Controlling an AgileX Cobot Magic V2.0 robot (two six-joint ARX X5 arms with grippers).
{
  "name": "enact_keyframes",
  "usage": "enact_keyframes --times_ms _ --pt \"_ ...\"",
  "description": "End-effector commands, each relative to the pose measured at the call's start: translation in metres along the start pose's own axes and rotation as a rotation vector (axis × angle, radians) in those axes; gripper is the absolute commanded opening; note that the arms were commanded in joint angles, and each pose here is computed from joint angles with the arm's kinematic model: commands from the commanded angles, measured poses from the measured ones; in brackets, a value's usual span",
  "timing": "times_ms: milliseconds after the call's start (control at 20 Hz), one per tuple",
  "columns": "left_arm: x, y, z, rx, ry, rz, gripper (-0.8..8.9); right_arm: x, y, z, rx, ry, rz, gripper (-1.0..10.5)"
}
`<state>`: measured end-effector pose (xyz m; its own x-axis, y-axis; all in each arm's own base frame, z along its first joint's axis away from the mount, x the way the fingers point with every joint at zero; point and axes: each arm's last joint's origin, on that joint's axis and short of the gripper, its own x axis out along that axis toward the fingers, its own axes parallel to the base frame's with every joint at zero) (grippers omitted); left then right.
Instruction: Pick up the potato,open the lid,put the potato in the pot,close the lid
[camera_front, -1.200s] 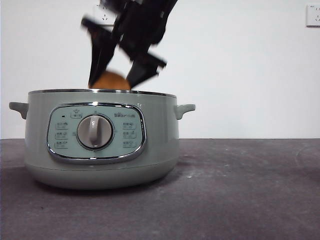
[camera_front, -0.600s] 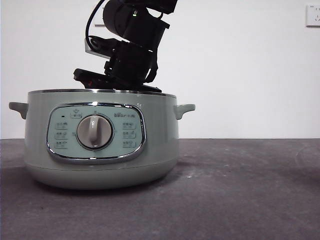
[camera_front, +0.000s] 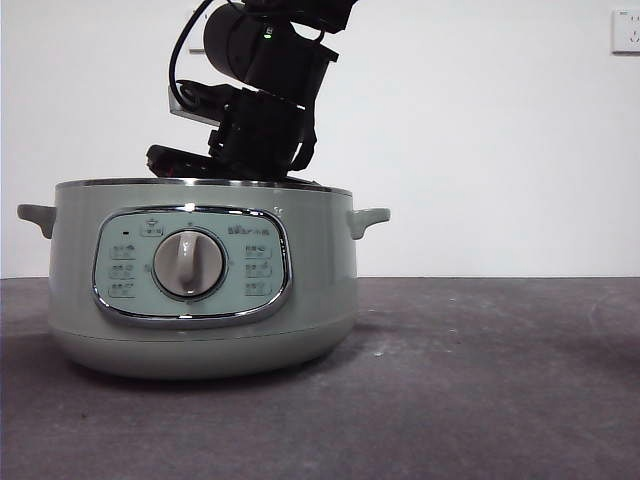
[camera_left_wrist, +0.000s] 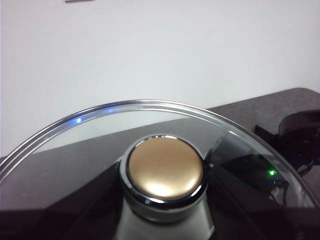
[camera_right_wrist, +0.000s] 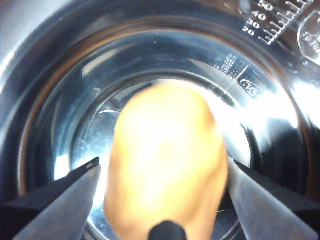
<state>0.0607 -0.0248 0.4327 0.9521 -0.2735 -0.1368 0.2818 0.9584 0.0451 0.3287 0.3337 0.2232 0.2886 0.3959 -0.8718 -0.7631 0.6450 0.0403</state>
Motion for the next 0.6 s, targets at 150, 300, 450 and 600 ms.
enact_keyframes --times_ms 150,300,450,600 --pt "-0.002 0.001 0.008 -0.001 -0.060 0.000 -0.08 -0.028 0.004 0.003 0.002 -0.031 -0.002 4.1" --pt "0.014 -0.003 0.009 0.007 -0.021 -0.001 -0.08 -0.093 0.006 0.001 0.003 -0.081 -0.011 4.1" --pt "0.043 -0.008 0.011 0.013 0.015 -0.014 -0.08 -0.180 0.005 -0.014 0.016 -0.162 -0.086 4.1" --pt "0.081 -0.017 0.010 0.017 0.065 -0.075 -0.08 -0.260 0.004 -0.043 0.039 -0.270 -0.127 4.1"
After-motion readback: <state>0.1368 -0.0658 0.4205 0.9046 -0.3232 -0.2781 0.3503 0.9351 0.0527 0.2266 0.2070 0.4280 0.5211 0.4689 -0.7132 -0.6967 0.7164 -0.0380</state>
